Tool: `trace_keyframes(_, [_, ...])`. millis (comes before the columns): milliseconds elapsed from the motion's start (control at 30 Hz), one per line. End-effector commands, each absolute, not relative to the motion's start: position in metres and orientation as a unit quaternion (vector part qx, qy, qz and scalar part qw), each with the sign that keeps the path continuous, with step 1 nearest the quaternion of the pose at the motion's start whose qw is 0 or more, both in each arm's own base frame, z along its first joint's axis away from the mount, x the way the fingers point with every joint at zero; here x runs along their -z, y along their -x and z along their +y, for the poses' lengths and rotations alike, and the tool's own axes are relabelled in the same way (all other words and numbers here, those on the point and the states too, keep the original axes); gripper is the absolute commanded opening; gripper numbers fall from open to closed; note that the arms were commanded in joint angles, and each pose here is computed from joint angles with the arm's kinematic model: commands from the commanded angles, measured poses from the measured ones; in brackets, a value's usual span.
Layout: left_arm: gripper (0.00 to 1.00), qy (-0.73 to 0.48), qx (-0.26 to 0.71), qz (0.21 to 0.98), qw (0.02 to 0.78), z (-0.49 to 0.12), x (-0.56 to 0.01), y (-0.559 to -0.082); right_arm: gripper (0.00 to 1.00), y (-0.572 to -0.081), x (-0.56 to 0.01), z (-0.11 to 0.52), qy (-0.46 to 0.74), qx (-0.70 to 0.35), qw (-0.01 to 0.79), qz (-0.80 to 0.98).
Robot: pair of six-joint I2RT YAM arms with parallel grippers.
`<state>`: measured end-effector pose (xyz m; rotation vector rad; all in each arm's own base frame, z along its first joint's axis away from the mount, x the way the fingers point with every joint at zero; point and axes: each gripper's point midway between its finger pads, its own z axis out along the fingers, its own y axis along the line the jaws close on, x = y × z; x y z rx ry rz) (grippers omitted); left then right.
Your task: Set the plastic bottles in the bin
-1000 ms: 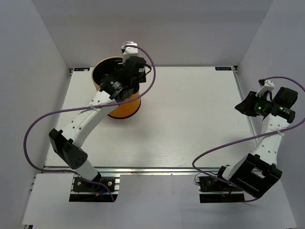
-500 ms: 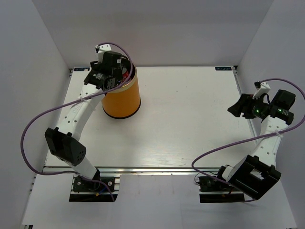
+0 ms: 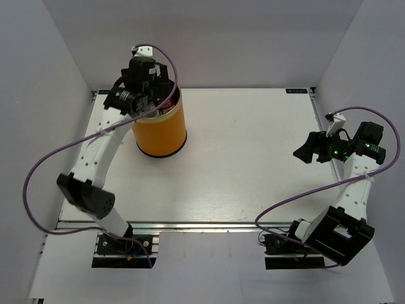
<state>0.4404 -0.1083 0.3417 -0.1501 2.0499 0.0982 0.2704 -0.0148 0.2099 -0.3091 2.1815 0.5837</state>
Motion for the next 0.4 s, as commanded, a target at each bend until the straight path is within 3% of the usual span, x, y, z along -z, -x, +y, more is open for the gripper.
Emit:
trace_keyframes(0, [1.00,-0.045,0.081,0.821,0.563,-0.143,-0.392,-0.396,0.90,-0.269,-0.219,-0.006,0.150,-0.241,0.431,0.857])
trace_keyframes(133, [1.00,-0.206,0.265,0.743,0.579,-0.200,-0.405,-0.324,0.90,-0.272,-0.229,-0.004,0.145,-0.234,0.442,0.854])
trace_keyframes(167, [1.00,-0.237,0.310,0.742,0.545,-0.213,-0.379,-0.304,0.90,-0.271,-0.233,-0.003,0.146,-0.234,0.446,0.852])
trace_keyframes(367, [1.00,-0.223,0.337,0.750,0.523,-0.199,-0.334,-0.248,0.90,-0.274,-0.245,0.000,0.138,-0.231,0.467,0.842])
